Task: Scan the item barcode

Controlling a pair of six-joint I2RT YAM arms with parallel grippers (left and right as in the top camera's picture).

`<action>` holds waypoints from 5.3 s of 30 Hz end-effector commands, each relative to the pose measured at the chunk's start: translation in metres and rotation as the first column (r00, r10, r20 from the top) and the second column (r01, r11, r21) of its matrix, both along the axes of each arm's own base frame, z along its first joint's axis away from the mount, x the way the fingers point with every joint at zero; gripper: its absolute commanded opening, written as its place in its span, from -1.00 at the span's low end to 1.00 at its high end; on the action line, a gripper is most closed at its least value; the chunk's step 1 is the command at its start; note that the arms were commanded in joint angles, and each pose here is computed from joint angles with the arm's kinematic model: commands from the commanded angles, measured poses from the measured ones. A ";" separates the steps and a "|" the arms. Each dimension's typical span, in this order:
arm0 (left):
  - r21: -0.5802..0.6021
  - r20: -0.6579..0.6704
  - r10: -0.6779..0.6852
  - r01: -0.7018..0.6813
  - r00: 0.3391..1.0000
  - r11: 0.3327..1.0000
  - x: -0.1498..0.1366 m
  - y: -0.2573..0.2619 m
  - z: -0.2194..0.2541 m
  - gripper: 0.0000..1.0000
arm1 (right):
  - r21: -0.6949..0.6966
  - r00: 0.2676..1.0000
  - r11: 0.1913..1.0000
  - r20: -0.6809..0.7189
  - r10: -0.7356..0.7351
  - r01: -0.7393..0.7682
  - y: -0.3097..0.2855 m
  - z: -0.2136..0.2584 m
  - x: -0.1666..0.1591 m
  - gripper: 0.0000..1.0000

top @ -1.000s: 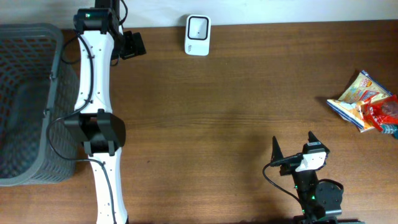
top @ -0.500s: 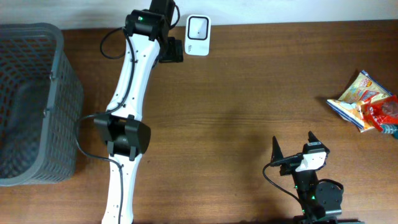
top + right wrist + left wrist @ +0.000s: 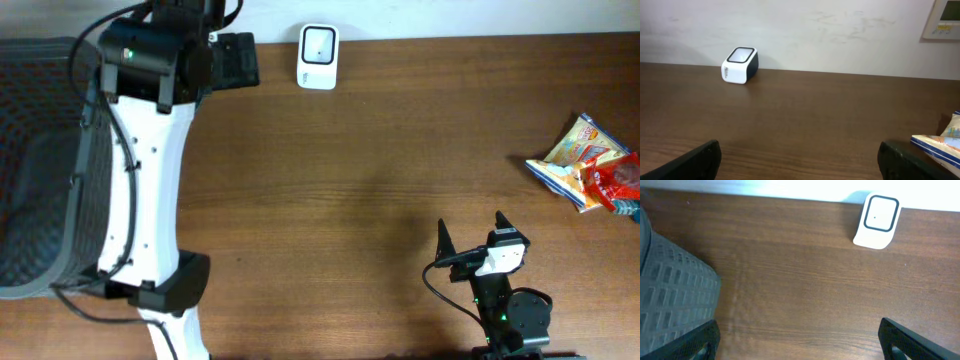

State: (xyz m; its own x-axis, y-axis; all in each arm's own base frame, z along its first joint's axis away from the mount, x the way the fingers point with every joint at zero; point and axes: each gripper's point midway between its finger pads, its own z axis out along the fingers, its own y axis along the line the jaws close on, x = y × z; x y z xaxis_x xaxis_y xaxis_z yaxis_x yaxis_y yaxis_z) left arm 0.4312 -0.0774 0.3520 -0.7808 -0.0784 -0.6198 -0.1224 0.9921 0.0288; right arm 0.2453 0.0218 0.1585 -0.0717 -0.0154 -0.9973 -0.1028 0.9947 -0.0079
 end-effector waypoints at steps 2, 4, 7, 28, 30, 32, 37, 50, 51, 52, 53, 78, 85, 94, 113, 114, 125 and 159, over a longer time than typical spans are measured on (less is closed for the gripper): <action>-0.008 0.003 0.037 -0.037 0.999 0.999 -0.015 0.005 -0.002 0.98 | 0.003 1.000 1.000 -0.006 0.000 0.000 0.001 -0.003 0.000 0.97; -0.022 0.010 0.032 -0.032 0.999 0.999 -0.019 0.004 -0.008 0.98 | 0.003 1.000 1.000 -0.006 0.000 0.000 0.001 -0.003 0.000 0.97; -0.031 0.031 0.023 -0.022 0.999 0.999 -0.030 0.004 -0.019 0.98 | 0.003 1.000 1.000 -0.006 0.000 0.000 0.001 -0.003 0.000 0.97; -0.043 0.156 0.046 -0.040 0.987 0.998 -0.178 0.055 -0.124 0.99 | 0.003 1.000 1.000 -0.006 0.000 0.000 0.001 -0.003 0.000 0.97; -0.056 0.191 0.048 -0.038 0.980 0.998 -0.179 0.055 -0.138 0.98 | 0.003 1.000 1.000 -0.006 0.000 0.000 0.001 -0.003 0.000 0.97; -0.078 0.244 0.048 -0.029 0.969 0.997 -0.178 0.054 -0.151 1.00 | 0.003 1.000 1.000 -0.006 0.000 0.000 0.001 -0.003 0.000 0.97; -0.121 0.390 0.008 0.042 0.921 0.992 -0.179 0.046 -0.179 0.98 | 0.003 1.000 1.000 -0.006 0.000 0.000 0.001 -0.003 0.000 0.97; -0.141 0.629 -0.026 0.146 0.777 0.979 -0.183 0.050 -0.212 0.98 | 0.003 1.000 1.000 -0.006 0.000 0.000 0.001 -0.003 0.000 0.97; -0.125 0.632 -0.036 0.148 0.774 0.981 -0.183 0.051 -0.213 0.98 | 0.003 1.000 1.000 -0.006 0.000 0.000 0.001 -0.003 0.000 0.97; -0.125 0.635 -0.034 0.146 0.772 0.981 -0.184 0.051 -0.214 0.98 | 0.003 1.000 1.000 -0.006 0.000 0.000 0.001 -0.003 0.000 0.97; -0.126 0.643 -0.030 0.144 0.765 0.982 -0.183 0.052 -0.215 0.98 | 0.003 1.000 1.000 -0.006 0.000 0.000 0.001 -0.003 0.000 0.97; 0.034 0.735 -0.115 0.133 0.668 0.991 -0.186 0.065 -0.195 0.98 | 0.003 1.000 1.000 -0.006 0.000 0.000 0.001 -0.003 0.000 0.97; 0.070 0.732 -0.128 0.113 0.669 0.991 -0.186 0.069 -0.195 0.97 | 0.003 1.000 1.000 -0.006 0.000 0.000 0.001 -0.003 0.000 0.97; 0.070 0.735 -0.097 0.068 0.671 0.995 -0.186 0.077 -0.194 0.97 | 0.003 1.000 1.000 -0.006 0.000 0.000 0.001 -0.003 0.000 0.97; 0.057 0.734 -0.058 0.023 0.677 0.998 -0.186 0.090 -0.195 1.00 | 0.003 1.000 1.000 -0.006 0.000 0.000 0.001 -0.003 0.000 0.97; 0.075 0.731 -0.082 0.039 0.677 0.996 -0.186 0.087 -0.195 1.00 | 0.003 1.000 1.000 -0.006 0.000 0.000 0.001 -0.003 0.000 0.97; 0.092 0.729 -0.106 0.056 0.677 0.994 -0.185 0.084 -0.195 0.99 | 0.003 1.000 1.000 -0.006 0.000 0.000 0.001 -0.003 0.000 0.97; 0.077 0.733 -0.099 0.062 0.673 0.995 -0.185 0.082 -0.194 0.97 | 0.003 1.000 1.000 -0.006 0.000 0.000 0.001 -0.003 0.000 0.97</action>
State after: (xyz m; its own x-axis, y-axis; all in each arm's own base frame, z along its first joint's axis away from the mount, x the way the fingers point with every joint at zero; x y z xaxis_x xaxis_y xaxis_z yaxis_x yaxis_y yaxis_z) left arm 0.2458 0.0078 0.1591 -0.0760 0.0023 -0.9971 -0.0569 0.9984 0.0067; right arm 0.2452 0.0222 0.1586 -0.0713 -0.0117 -0.9974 -0.1040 0.9946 -0.0042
